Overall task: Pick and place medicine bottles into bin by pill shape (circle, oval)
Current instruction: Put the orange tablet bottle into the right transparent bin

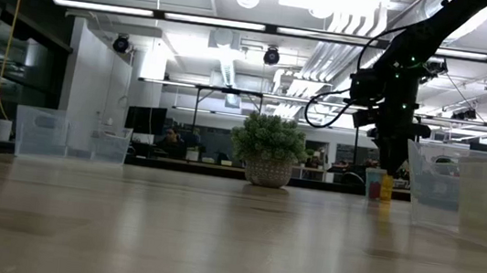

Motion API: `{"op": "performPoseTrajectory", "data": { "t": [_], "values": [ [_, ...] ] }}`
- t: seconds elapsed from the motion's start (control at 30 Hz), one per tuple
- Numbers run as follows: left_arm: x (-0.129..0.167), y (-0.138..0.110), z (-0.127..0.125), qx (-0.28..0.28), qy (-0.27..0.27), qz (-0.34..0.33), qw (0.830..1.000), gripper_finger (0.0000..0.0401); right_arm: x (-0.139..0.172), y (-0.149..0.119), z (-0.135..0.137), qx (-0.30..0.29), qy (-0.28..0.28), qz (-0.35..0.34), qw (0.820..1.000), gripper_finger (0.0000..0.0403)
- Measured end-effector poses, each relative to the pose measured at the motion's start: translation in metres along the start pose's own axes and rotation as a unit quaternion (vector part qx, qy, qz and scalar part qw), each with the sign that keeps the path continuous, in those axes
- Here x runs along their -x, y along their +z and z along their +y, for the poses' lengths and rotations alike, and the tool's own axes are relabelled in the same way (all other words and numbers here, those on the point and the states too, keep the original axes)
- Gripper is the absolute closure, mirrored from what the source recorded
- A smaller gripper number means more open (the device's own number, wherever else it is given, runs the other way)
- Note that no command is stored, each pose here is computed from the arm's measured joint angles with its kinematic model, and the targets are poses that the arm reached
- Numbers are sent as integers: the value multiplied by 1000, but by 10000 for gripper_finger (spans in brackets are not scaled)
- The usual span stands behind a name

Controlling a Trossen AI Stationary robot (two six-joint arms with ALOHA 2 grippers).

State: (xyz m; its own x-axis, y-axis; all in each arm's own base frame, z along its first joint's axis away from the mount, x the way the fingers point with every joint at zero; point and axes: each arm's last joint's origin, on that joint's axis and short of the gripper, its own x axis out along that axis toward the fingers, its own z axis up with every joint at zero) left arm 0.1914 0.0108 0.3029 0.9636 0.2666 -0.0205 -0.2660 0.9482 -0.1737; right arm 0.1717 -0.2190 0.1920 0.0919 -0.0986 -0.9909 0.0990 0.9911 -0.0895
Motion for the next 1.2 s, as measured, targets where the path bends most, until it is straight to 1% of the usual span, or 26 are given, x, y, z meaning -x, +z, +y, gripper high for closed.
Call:
{"op": "performPoseTrajectory", "data": {
  "t": [0.27,0.53,0.73,0.93,1.1,1.2],
  "values": [
    [0,0,0,0,0,0,1000,184,0,0,0,-5,0,0,1000,299],
    [0,0,0,0,0,0,1000,184,0,0,0,-13,1,1,1000,302],
    [0,0,0,0,0,0,1000,184,6,-3,3,-33,0,9,999,304],
    [0,0,0,0,0,0,1000,184,30,-9,9,-51,-32,-17,998,304],
    [0,0,0,0,0,0,1000,184,60,-20,21,-105,-55,-47,992,304],
    [0,0,0,0,0,0,1000,184,82,-29,35,-128,-70,-71,987,304]
  ]
}}
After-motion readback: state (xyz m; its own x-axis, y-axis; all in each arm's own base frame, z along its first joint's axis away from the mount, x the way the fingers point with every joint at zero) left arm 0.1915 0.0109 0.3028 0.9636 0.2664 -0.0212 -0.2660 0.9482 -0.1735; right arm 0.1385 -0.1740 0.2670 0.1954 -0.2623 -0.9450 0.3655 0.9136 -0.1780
